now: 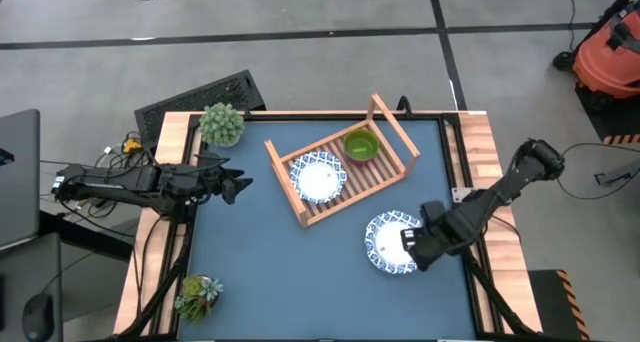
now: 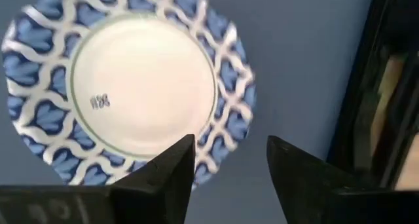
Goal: Place and stack bowls onto a shelf
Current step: Stack the blue patterned bowl on top of the blue patterned bowl on the shelf
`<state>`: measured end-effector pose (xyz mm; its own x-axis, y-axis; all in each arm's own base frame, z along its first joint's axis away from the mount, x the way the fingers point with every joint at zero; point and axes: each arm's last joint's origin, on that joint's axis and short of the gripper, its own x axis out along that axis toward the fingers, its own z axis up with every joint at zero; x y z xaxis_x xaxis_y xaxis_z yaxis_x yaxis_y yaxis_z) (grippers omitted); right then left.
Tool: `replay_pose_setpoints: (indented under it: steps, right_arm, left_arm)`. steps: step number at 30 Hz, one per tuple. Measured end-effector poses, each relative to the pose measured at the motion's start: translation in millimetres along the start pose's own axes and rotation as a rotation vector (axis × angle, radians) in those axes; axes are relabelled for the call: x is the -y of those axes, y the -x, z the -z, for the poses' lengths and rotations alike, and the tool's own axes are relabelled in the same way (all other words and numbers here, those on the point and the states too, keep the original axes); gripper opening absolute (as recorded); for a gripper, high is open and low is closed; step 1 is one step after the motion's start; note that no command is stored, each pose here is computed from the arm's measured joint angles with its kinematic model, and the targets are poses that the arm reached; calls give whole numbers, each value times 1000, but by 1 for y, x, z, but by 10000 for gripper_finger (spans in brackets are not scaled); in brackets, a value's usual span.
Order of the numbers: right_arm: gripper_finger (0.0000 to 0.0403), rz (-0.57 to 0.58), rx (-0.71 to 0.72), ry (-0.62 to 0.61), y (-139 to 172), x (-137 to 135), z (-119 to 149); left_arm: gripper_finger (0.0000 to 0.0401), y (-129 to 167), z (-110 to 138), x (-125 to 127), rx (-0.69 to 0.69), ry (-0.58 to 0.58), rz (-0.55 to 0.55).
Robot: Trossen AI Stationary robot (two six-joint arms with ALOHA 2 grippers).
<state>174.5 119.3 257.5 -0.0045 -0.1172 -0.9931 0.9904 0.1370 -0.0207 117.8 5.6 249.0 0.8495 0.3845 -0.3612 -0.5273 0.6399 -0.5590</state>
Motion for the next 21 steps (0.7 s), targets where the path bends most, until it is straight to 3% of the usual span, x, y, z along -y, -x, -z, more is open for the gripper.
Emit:
replay_pose_setpoints:
  steps: [6,21]
  right_arm:
    - [218,23,-63,-59,-14,2,22]
    - [210,96,-72,-84,-47,-25,40]
  left_arm:
    - [274,0,0,0,0,0,0]
    - [274,0,0,0,-14,2,12]
